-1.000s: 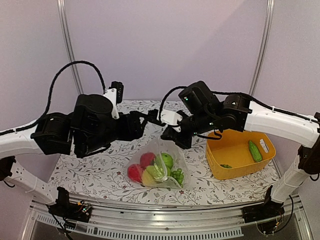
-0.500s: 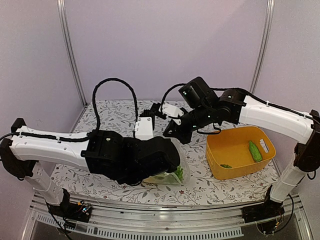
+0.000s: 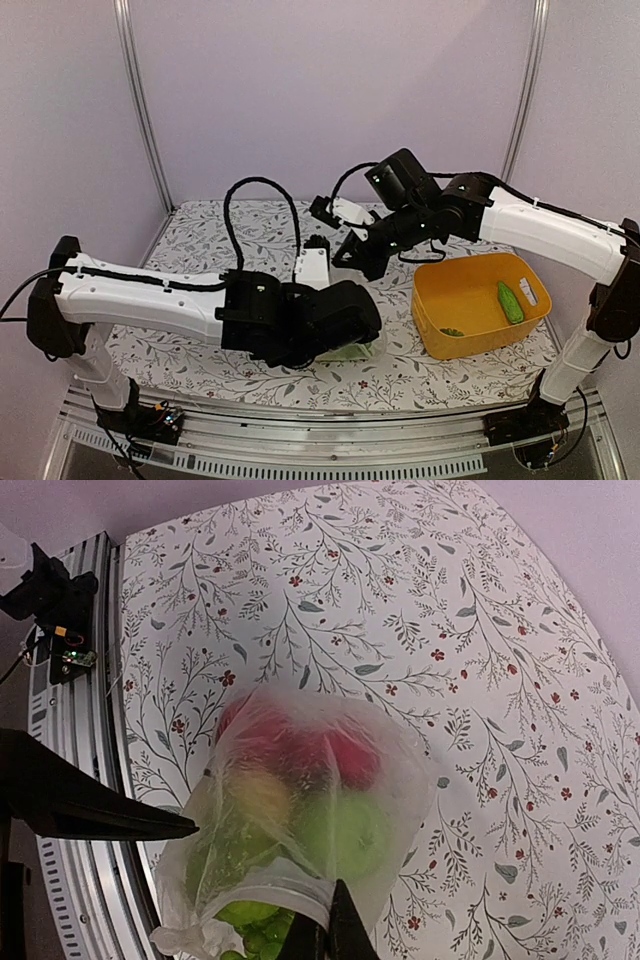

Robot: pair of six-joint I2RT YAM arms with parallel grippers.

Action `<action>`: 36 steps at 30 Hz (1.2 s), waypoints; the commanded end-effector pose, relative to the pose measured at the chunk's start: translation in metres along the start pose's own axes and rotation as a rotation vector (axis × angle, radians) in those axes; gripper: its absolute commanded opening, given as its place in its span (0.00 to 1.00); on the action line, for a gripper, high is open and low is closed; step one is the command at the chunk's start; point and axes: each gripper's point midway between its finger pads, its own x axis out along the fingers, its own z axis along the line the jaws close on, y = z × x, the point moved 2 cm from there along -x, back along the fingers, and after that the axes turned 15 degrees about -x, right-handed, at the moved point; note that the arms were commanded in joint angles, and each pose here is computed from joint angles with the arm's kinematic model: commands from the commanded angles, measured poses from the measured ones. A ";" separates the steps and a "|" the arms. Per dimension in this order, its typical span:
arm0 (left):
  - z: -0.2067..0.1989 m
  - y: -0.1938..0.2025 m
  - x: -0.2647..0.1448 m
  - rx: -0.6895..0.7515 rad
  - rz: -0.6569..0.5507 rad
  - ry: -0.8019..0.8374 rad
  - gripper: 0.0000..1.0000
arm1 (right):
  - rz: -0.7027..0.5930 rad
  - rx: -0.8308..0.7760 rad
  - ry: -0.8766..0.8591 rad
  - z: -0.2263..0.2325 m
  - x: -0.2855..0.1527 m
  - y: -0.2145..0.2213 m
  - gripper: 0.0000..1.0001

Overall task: Place the food in the zip-top bag and seal the zipper
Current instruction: Pass from the right arm to the left

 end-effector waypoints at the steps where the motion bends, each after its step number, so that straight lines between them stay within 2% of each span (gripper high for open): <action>1: 0.003 -0.001 0.016 -0.011 0.018 -0.044 0.63 | -0.038 0.026 0.002 -0.003 -0.011 -0.007 0.00; 5: 0.010 -0.003 0.024 -0.031 0.021 -0.088 0.50 | -0.034 0.029 0.003 -0.003 -0.012 -0.004 0.00; 10: 0.019 -0.006 0.023 -0.030 0.014 -0.105 0.24 | -0.030 0.035 0.001 -0.004 -0.014 0.001 0.00; 14: 0.025 -0.013 0.020 -0.040 0.005 -0.098 0.12 | -0.032 0.035 -0.006 -0.003 -0.015 0.004 0.00; 17: 0.025 -0.021 0.018 -0.039 -0.007 -0.072 0.10 | -0.032 0.028 -0.025 0.000 -0.016 0.006 0.07; 18: 0.021 -0.023 0.017 -0.045 -0.012 -0.045 0.10 | -0.030 0.023 -0.040 0.003 -0.016 0.007 0.12; 20: 0.019 -0.029 0.016 -0.051 -0.013 -0.015 0.10 | -0.028 0.005 -0.067 0.009 -0.021 0.010 0.29; 22: 0.015 -0.034 0.018 -0.050 0.001 0.029 0.10 | -0.048 -0.045 -0.099 0.020 -0.035 0.011 0.38; 26: 0.017 -0.043 0.023 -0.063 0.026 0.092 0.09 | -0.118 -0.181 -0.128 0.044 -0.061 0.025 0.41; 29: 0.024 -0.050 0.028 -0.081 0.038 0.110 0.08 | -0.160 -0.291 -0.216 0.077 -0.071 0.050 0.42; 32: 0.031 -0.055 0.033 -0.085 0.044 0.113 0.04 | -0.120 -0.352 -0.262 0.101 -0.060 0.076 0.43; 36: 0.036 -0.060 0.036 -0.086 0.044 0.104 0.03 | -0.076 -0.452 -0.261 0.121 -0.036 0.095 0.51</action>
